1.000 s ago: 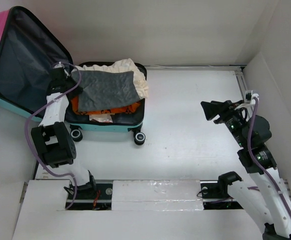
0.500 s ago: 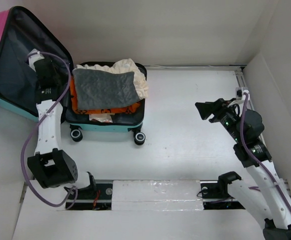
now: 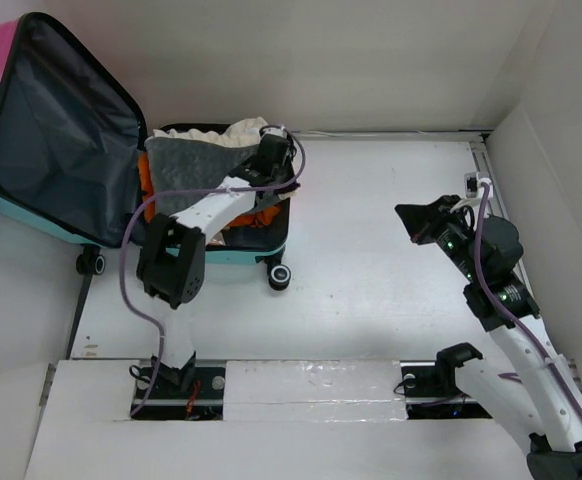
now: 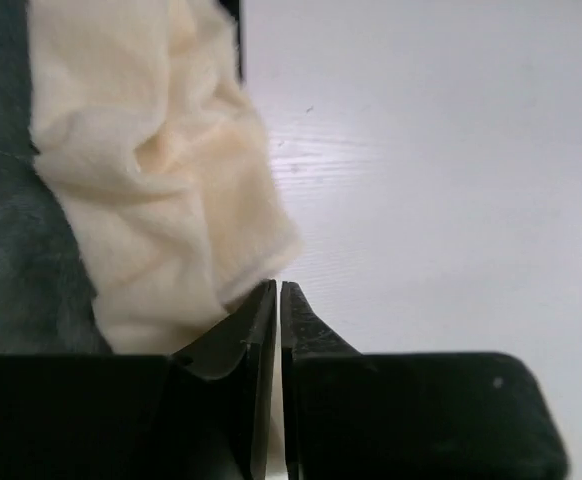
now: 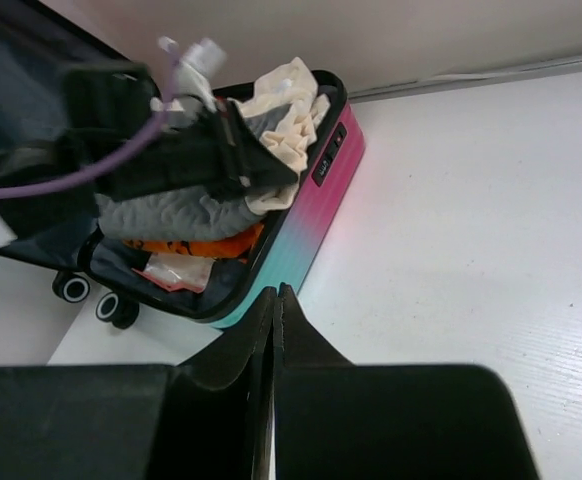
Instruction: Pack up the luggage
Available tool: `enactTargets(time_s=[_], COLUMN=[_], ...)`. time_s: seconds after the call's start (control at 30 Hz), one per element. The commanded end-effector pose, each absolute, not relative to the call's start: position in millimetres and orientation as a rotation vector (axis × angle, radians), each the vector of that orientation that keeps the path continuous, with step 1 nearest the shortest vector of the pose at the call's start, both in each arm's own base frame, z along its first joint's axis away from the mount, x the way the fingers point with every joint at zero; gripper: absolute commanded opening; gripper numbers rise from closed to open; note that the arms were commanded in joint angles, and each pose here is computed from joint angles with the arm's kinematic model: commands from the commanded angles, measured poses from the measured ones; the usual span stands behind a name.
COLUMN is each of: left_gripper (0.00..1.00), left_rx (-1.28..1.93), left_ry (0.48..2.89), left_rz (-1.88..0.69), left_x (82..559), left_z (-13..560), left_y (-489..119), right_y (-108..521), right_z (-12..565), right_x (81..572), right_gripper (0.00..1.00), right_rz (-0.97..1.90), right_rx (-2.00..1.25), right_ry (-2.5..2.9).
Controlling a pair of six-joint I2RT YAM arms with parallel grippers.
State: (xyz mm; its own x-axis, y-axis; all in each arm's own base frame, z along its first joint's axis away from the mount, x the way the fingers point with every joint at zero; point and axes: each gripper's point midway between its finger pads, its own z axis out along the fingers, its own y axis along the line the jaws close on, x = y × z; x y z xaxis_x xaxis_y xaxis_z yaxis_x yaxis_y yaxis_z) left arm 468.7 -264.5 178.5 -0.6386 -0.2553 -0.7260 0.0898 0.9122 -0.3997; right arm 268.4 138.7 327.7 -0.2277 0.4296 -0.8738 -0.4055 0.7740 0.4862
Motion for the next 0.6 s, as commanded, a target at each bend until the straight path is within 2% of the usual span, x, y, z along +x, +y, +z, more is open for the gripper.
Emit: enactTargets(time_s=[0.0,0.1,0.17,0.23,0.3,0.33,0.37,0.4,0.43,0.57], left_gripper=[0.01,0.0,0.0,0.0,0.0,0.0,0.0,0.0,0.0,0.05], left_rx=[-0.216,-0.307,-0.407,-0.431,-0.492,-0.501,-0.495,-0.464,-0.451,-0.396], left_ry=[2.182,2.277,2.344,2.247,2.246,2.181,2.086,2.085,2.024,1.964], left_rz=[-0.508,-0.346,-0.194,-0.246,-0.223,-0.259,-0.328,-0.364,-0.417,-0.519], left_x=[496,498,482,480,461,458,464,453,451,454], left_z=[174,120,80,99,88,113,134,131,156,194], left_y=[-253,-225,-190,-179,-156,-150,-154,-155,-158,-172], right_y=[142,142,142,143,143,143,143,143,143,145], right_z=[343,343,343,346,346,346,346,346,346,343], right_x=[267,267,267,264,264,264,264,264,264,265], right_gripper=[0.02,0.05,0.06,0.06,0.06,0.06,0.06,0.06,0.08,0.08], right_rz=[0.783,0.783,0.783,0.791,0.791,0.791,0.791,0.791,0.791,0.797], right_rx=[-0.015,-0.015,-0.015,-0.024,-0.024,-0.024,-0.024,-0.024,-0.024,-0.031], right_ry=[1.565,1.565,1.565,1.557,1.557,1.557,1.557,1.557,1.557,1.567])
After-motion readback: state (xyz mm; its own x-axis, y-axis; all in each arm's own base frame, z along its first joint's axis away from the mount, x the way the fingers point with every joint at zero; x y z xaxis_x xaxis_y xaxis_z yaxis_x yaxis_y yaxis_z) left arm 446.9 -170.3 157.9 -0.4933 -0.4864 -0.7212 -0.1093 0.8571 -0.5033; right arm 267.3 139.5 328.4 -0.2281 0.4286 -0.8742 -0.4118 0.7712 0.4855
